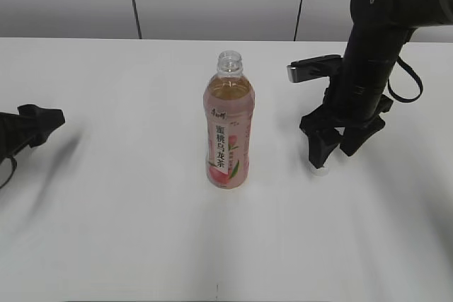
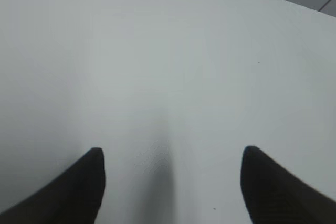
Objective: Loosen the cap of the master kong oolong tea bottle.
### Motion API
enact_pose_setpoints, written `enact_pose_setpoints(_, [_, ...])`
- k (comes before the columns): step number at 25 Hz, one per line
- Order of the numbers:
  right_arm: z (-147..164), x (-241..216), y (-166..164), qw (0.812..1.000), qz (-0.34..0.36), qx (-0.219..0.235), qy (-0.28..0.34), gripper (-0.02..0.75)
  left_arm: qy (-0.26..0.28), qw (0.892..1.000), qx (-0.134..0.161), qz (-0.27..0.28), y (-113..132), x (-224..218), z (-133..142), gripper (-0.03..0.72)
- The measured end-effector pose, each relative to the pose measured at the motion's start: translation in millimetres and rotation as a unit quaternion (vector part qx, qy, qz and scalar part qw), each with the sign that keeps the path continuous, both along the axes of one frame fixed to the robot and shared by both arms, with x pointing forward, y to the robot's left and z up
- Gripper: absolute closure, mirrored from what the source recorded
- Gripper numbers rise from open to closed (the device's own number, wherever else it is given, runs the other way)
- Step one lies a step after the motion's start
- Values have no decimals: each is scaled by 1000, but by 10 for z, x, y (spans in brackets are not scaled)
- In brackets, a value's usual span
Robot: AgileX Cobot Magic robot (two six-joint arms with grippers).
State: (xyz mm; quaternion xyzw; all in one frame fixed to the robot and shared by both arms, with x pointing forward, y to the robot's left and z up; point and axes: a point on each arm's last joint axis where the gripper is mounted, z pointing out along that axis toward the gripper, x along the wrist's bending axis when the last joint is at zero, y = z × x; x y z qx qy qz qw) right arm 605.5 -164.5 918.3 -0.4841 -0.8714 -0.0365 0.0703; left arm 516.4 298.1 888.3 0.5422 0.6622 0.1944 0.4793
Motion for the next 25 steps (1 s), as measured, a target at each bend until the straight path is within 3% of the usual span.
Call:
enact_pose_setpoints(3, [1,1,7,1000,-3,4,0,215,25,999,35,-4,138,64,154,202])
enact_pose_setpoints(8, [4,-2,23,1000,-16,12,4,214,69,990,121,-10,142,14,395,210])
enact_pose_setpoints(15, [98,-25,33,999,-25,21,4,216,65,992,102,-30,-239,-82,631,212])
enact_pose_setpoints(18, [295,-48,27,999,-24,29,-18,218,56,996,69,-22,-337,-121,737,216])
enact_pose_setpoints(20, [432,-80,18,999,-22,34,-28,218,47,998,31,-14,-370,-122,790,222])
enact_pose_setpoints(23, [568,-104,2,998,-20,35,-45,219,22,998,-49,-33,-452,-112,879,231])
enact_pose_setpoints(25, [612,-117,-4,998,-19,35,-49,219,-16,990,-117,-81,-508,-112,988,235])
